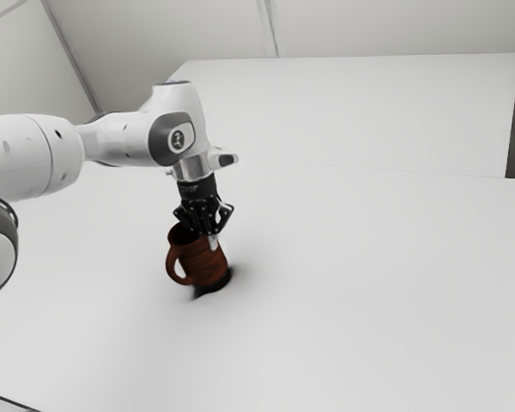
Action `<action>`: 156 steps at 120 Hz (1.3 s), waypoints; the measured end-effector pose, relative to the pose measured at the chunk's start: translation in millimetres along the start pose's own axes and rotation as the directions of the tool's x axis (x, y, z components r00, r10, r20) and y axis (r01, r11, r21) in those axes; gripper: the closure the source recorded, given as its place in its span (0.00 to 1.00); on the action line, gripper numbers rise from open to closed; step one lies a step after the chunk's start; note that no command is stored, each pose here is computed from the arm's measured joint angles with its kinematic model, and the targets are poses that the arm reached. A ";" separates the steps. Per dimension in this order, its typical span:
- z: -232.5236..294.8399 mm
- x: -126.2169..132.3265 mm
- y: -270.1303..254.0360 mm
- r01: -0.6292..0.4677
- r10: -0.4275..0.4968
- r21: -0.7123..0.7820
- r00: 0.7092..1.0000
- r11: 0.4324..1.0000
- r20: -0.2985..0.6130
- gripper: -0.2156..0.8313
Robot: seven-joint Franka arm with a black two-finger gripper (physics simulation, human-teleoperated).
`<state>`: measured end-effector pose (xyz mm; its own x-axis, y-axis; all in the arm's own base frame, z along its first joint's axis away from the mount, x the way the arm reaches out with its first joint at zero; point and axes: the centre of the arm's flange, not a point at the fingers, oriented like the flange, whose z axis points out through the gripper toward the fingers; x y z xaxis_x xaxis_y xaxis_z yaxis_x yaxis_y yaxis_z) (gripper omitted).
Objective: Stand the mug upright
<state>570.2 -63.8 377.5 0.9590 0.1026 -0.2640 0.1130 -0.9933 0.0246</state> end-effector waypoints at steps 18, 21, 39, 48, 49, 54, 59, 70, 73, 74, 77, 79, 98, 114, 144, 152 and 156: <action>5.6 6.6 -6.3 0.053 -0.054 0.031 0.998 0.998 0.015 0.96; 5.9 8.3 -9.6 0.065 -0.065 0.034 0.998 0.997 0.015 0.96; 8.6 12.3 -16.4 0.110 -0.110 0.043 0.994 0.993 0.014 0.96; 11.0 13.2 -17.1 0.126 -0.127 0.045 0.992 0.991 0.015 0.96; 11.5 13.3 -17.2 0.128 -0.129 0.046 0.992 0.991 0.016 0.95; 13.0 13.7 -17.4 0.135 -0.136 0.045 0.990 0.990 0.018 0.87; 13.5 13.9 -17.7 0.142 -0.143 0.044 0.990 0.989 0.018 0.78; 11.8 14.0 -18.2 0.155 -0.156 0.040 0.988 0.987 0.015 0.59; 10.8 13.9 -18.3 0.158 -0.159 0.037 0.987 0.987 0.013 0.54; 10.4 13.9 -18.3 0.159 -0.160 0.035 0.987 0.987 0.013 0.53; 9.2 13.7 -18.3 0.163 -0.163 0.030 0.986 0.986 0.012 0.49; 8.3 13.7 -18.4 0.166 -0.166 0.026 0.986 0.986 0.011 0.47; -9.0 10.3 -23.4 0.191 -0.191 -0.030 0.982 0.981 -0.006 0.33; -37.0 5.5 -21.4 0.187 -0.191 -0.085 0.981 0.979 -0.045 0.27; -120.1 -4.3 -65.5 0.198 -0.219 -0.122 0.957 0.973 -0.192 0.23; -143.0 -9.9 -68.6 0.182 -0.198 -0.086 0.951 0.980 -0.237 0.22; -153.1 -13.2 -68.5 0.172 -0.184 -0.069 0.949 0.983 -0.256 0.22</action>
<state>589.6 11.1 526.9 0.9558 0.2940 -0.0080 0.2940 -0.9547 0.0450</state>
